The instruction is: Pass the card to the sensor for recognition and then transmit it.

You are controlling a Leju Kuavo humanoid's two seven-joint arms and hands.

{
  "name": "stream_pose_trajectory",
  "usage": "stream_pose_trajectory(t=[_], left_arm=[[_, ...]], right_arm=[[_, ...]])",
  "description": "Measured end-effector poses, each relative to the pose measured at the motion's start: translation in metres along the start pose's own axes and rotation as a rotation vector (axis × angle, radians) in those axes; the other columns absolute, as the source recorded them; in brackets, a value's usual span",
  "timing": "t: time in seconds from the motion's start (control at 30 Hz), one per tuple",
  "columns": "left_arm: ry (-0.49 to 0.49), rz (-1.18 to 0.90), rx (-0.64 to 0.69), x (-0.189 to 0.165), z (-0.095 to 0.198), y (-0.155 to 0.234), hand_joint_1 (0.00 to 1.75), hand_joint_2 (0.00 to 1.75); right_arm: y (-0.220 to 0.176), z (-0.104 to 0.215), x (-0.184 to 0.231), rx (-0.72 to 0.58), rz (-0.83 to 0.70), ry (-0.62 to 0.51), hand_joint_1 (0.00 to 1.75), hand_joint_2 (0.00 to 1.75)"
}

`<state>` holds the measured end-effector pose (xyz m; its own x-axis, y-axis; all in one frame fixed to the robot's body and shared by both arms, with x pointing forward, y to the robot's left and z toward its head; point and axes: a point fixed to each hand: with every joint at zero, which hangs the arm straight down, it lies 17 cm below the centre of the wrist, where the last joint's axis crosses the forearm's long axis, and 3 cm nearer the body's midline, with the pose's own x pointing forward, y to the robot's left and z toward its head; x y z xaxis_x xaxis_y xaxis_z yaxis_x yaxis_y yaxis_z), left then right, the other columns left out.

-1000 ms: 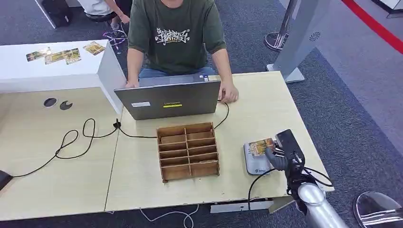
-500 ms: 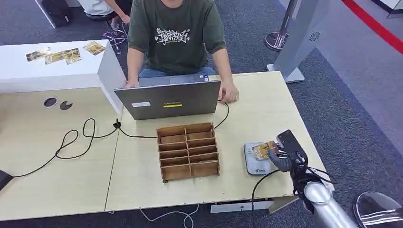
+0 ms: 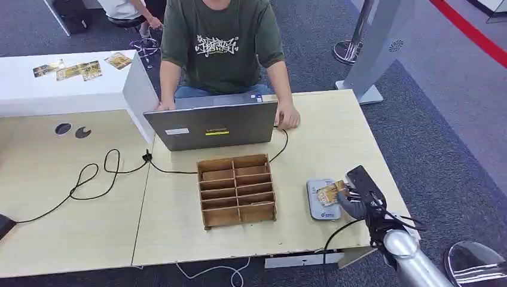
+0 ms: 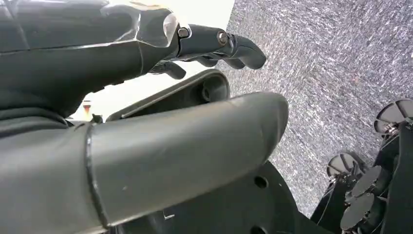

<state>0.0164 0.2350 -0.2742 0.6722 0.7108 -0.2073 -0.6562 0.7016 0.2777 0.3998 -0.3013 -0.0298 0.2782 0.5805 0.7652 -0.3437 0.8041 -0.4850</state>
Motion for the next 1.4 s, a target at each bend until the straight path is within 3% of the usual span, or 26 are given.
stream_pose_trajectory(t=[0.6, 1.1, 1.3, 1.4], left_arm=[[-0.02, -0.043, 0.011, 0.004, 0.001, 0.001, 0.0, 0.0], [-0.017, -0.041, 0.012, 0.003, 0.001, 0.001, 0.0, 0.0], [-0.013, -0.033, 0.009, 0.002, 0.0, 0.001, 0.0, 0.0], [-0.012, -0.026, 0.006, 0.002, 0.001, 0.0, 0.0, 0.0]], right_arm=[[0.007, -0.045, 0.011, 0.094, 0.093, 0.035, 1.75, 1.75], [0.002, -0.052, 0.011, 0.094, 0.162, 0.051, 1.75, 1.75], [-0.004, -0.053, 0.03, 0.001, 0.176, -0.041, 1.75, 1.75], [-0.001, -0.049, 0.059, -0.053, 0.17, -0.149, 1.75, 1.75]])
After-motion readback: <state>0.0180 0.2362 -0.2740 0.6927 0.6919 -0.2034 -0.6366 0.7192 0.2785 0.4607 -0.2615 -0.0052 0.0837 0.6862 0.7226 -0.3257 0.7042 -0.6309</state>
